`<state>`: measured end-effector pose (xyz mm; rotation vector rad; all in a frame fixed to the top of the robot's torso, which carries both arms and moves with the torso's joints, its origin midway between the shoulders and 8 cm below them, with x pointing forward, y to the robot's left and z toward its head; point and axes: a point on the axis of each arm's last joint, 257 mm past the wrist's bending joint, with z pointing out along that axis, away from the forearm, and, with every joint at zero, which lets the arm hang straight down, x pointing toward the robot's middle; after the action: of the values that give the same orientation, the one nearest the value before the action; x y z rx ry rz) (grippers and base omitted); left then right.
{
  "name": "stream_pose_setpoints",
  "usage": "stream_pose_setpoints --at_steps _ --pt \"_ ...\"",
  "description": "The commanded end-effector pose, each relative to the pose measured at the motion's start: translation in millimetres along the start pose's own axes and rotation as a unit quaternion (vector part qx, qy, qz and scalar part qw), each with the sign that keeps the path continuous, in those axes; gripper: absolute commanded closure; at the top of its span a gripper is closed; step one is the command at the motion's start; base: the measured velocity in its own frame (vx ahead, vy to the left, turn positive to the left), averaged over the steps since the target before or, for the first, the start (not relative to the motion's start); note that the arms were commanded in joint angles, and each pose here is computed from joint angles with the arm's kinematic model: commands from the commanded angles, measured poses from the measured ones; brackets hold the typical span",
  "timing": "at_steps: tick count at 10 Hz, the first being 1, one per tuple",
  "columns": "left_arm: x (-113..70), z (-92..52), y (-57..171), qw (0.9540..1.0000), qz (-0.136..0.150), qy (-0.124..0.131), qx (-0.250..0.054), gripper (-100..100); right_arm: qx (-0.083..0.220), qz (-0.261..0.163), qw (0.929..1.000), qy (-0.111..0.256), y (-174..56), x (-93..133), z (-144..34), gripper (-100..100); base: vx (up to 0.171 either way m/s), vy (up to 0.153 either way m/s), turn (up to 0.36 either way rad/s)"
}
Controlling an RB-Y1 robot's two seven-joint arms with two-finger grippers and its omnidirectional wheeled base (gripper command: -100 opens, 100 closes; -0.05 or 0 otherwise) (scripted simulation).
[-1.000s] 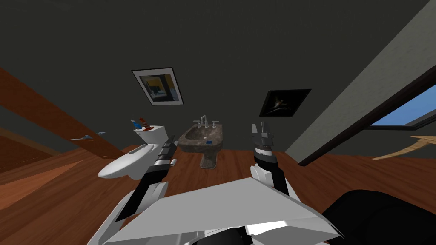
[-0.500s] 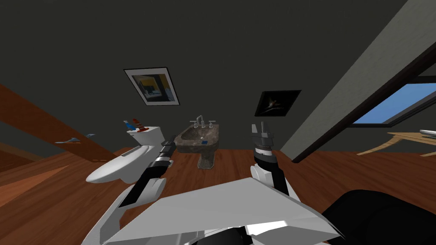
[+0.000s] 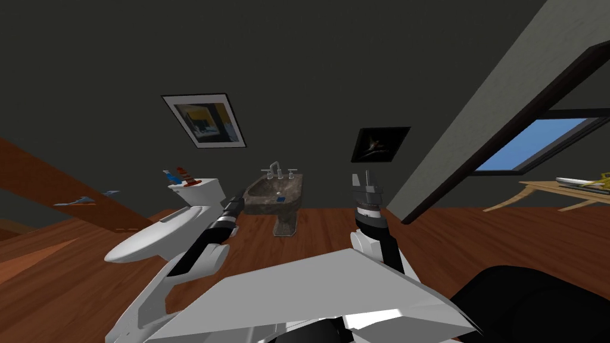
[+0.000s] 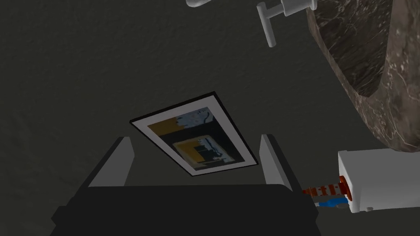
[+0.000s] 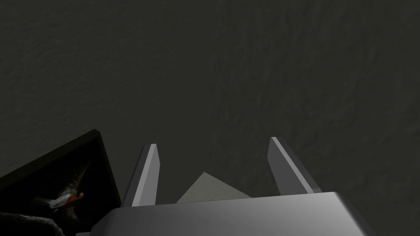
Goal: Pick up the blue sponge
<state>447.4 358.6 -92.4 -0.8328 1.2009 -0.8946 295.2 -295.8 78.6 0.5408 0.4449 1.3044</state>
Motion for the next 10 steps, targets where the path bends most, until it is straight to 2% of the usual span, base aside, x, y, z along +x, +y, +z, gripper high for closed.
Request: stream_pose_setpoints --at_steps 1,3,4,5,6,8,9,10 --pt "-10.9 9.0 6.7 0.9998 0.014 0.002 -0.016 -100 0.0 0.0 1.0 0.0 0.0 0.0 0.0 0 -0.026 -0.115 -0.093" --pt "-9.7 8.4 17.8 0.9992 0.014 0.004 -0.038 -100 0.0 0.0 1.0 0.0 0.0 0.0 0.0 0 -0.017 -0.079 -0.016" --pt "-19.3 16.4 23.6 0.9984 0.025 0.006 -0.051 -100 0.0 0.0 1.0 0.0 0.0 0.0 0.0 0 -0.019 -0.088 -0.08" --pt "-18.6 15.6 30.0 0.9977 0.025 0.007 -0.063 -100 0.0 0.0 1.0 0.0 0.0 0.0 0.0 0 -0.018 -0.087 -0.055" --pt "-28.8 23.7 32.8 0.9968 0.034 0.007 -0.072 -100 0.0 0.0 1.0 0.0 0.0 0.0 0.0 0 -0.021 -0.103 -0.106" --pt "-27.6 21.7 44.6 0.9949 0.034 0.011 -0.095 -100 0.0 0.0 1.0 0.0 0.0 0.0 0.0 0 -0.005 -0.07 -0.011" --pt "-37.5 28.8 50.3 0.993 0.043 0.012 -0.109 -100 0.0 0.0 1.0 0.0 0.0 0.0 0.0 0 -0.001 -0.095 -0.089" --pt "-36.8 27.2 57.2 0.9914 0.042 0.014 -0.123 -100 0.0 0.0 1.0 0.0 0.0 0.0 0.0 0 -0.007 -0.092 -0.046"
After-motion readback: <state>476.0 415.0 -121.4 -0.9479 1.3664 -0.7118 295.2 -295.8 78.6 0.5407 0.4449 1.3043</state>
